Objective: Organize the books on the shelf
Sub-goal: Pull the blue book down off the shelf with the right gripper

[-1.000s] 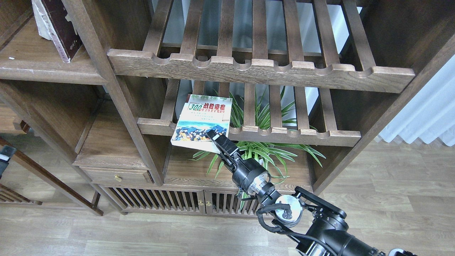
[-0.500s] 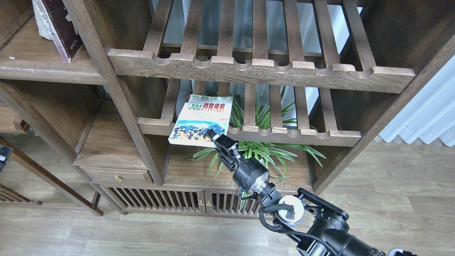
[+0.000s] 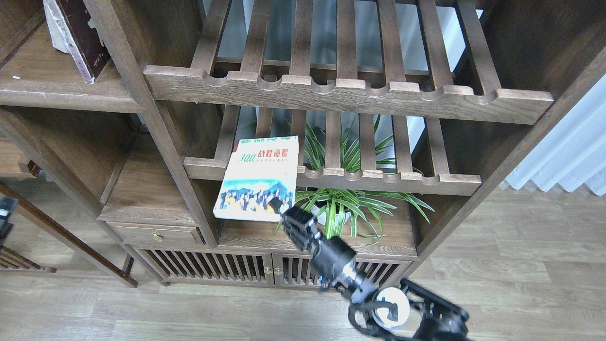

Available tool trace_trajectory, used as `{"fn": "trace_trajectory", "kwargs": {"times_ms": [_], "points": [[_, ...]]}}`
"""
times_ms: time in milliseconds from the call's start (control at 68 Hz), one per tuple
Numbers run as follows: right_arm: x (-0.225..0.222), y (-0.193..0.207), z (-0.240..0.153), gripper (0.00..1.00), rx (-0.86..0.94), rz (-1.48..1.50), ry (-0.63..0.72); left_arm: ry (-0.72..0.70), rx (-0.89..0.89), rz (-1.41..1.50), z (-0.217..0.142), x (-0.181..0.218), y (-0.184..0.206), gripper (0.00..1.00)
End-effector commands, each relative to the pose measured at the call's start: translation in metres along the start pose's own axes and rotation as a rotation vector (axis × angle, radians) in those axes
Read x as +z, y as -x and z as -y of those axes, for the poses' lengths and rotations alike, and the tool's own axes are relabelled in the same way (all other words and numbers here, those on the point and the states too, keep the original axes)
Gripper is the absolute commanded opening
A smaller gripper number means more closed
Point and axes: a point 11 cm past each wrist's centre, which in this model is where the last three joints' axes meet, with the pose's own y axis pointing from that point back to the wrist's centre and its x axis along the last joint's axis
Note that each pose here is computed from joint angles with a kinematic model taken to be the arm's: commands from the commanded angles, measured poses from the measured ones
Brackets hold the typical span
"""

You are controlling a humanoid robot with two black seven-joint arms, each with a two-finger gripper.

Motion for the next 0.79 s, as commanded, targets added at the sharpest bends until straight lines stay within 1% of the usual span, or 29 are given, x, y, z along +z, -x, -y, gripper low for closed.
{"fn": "trace_trajectory", "kwargs": {"times_ms": [0,279,485,618,779], "points": [[0.011,-0.011,-0.013,0.04,0.031,0.034,-0.004,-0.046,-0.009,-0.041,0.004,-0.019,0.001,1.0],[0.038,-0.021,-0.029,0.04,0.063,0.083,0.035,-0.121,-0.023,-0.125,0.007,-0.05,0.002,1.0],[0.051,-0.027,-0.039,0.05,0.083,0.113,0.042,-0.148,-0.008,-0.129,0.005,-0.058,-0.002,1.0],[0.048,-0.023,-0.033,0.05,0.069,0.097,0.054,-0.216,0.006,-0.158,0.001,-0.083,-0.005,1.0],[0.047,-0.015,-0.023,0.05,0.045,0.073,0.106,-0.29,0.003,-0.22,-0.002,-0.115,-0.002,1.0]]}}
